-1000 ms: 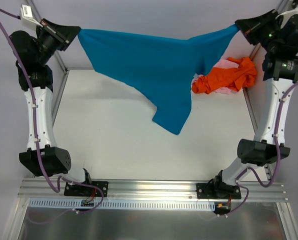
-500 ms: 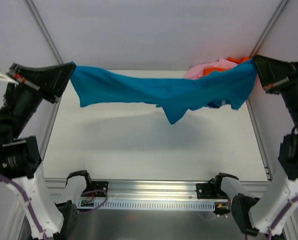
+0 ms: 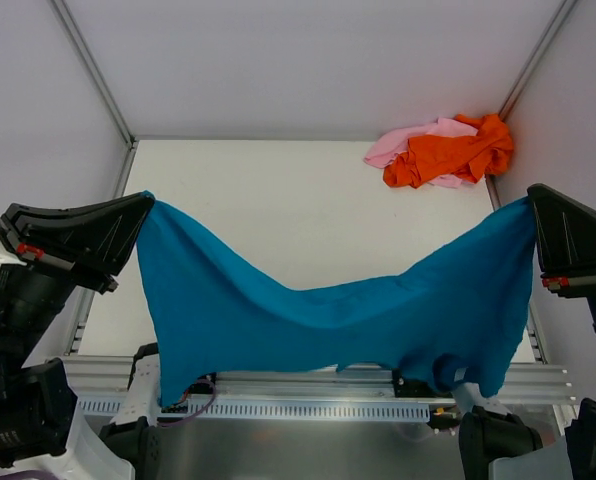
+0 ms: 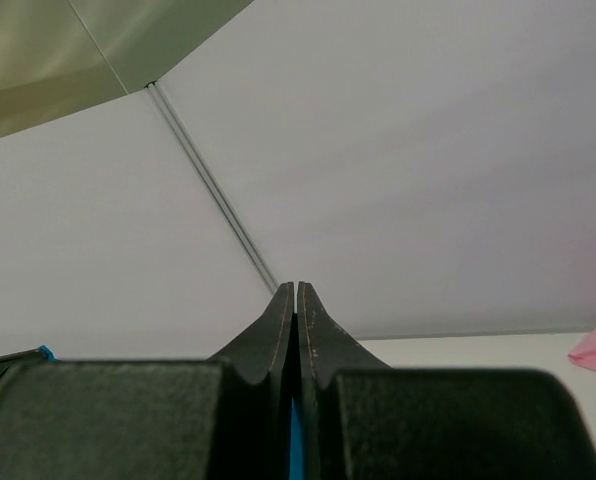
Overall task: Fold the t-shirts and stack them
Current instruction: Flatten out the tshirt
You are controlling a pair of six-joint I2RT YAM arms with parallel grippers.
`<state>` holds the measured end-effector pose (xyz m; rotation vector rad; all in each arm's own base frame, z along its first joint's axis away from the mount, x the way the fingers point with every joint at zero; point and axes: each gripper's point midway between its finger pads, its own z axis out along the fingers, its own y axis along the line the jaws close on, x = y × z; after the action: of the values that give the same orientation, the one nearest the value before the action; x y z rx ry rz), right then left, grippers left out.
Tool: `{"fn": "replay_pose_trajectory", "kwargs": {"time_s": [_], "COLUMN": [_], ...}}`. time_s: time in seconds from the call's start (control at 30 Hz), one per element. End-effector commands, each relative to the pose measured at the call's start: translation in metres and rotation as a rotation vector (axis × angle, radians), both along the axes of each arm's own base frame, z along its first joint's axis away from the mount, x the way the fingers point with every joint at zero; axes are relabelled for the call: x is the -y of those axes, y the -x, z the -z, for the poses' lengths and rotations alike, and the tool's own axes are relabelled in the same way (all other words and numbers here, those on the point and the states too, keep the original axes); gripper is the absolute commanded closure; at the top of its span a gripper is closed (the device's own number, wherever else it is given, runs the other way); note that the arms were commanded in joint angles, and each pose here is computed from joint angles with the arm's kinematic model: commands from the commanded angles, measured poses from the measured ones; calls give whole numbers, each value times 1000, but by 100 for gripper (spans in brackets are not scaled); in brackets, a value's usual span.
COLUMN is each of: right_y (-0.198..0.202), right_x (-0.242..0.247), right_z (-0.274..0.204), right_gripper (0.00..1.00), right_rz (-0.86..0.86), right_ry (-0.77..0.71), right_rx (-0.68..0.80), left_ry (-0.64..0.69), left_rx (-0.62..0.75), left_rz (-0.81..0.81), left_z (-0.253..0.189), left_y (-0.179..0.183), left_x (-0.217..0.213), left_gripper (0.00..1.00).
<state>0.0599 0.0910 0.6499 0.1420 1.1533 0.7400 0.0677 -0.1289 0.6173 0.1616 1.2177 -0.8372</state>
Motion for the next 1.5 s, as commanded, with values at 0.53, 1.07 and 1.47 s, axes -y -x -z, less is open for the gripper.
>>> {"fn": "replay_pose_trajectory", "kwargs": {"time_s": [0.53,1.07,1.47], "right_y": [-216,-407,-526], "right_x": [48,17,-25], "right_z": [146,301,422], "right_gripper": [100,100,100], "right_rz": [41,-103,-216], "right_ry": [-92,-75,-94], "right_rx": [-462,-826,-989], "left_ry": [78,181,207], "left_rx": [-290,-508,-629], "left_rz": [-115,-178,-47], "left_z": [123,252,345], "left_y": [-180,-367,-475], "left_x": [-55,-104,-101], "left_gripper": [100,100,100]}}
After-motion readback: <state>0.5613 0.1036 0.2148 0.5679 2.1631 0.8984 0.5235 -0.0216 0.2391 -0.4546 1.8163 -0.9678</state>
